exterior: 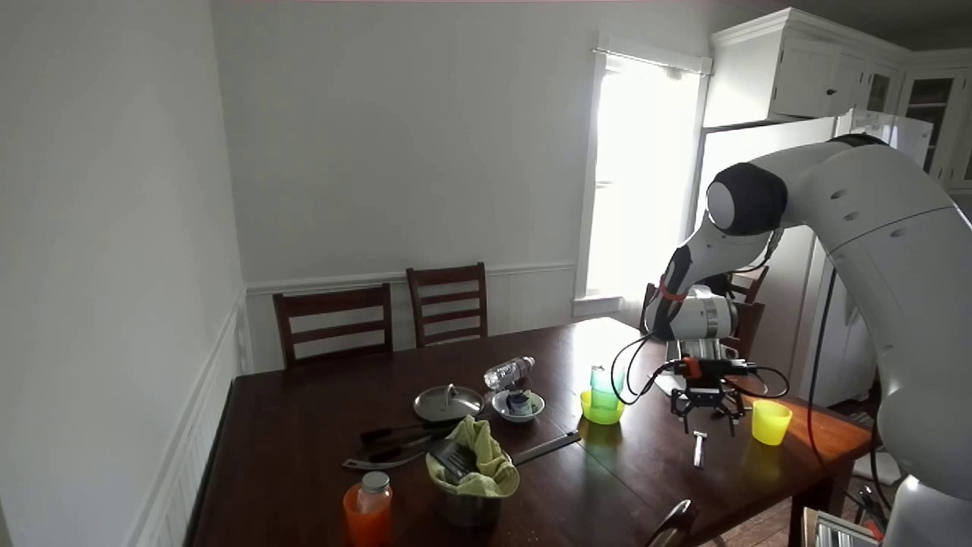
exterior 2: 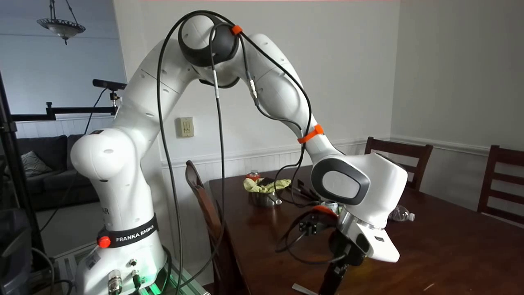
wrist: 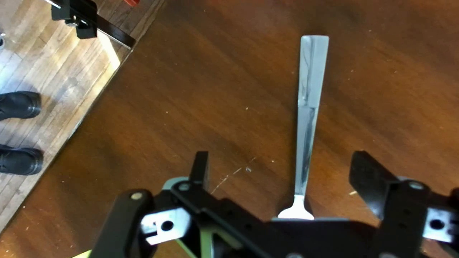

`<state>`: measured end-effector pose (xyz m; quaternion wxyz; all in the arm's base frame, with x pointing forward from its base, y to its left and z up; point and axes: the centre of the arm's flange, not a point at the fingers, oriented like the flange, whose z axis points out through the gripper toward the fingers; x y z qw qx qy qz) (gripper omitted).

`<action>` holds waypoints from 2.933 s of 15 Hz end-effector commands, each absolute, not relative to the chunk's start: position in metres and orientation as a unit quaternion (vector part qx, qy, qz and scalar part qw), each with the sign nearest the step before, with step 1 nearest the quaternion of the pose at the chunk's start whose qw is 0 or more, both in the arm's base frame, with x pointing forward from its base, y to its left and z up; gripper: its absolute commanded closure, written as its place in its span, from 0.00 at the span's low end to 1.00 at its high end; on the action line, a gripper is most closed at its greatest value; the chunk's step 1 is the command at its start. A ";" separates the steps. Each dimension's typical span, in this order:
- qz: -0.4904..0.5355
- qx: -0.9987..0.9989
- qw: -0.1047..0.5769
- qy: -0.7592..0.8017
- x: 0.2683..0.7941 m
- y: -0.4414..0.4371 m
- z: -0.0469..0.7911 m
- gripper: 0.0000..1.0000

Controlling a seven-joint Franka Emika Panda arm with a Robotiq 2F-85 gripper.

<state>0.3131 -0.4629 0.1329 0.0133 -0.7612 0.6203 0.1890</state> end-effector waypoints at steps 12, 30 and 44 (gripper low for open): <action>0.124 -0.784 0.057 0.605 0.314 -0.478 0.120 0.67; 0.119 -0.785 0.056 0.605 0.335 -0.482 0.169 0.98; 0.059 -0.770 0.081 0.630 0.405 -0.483 0.318 0.98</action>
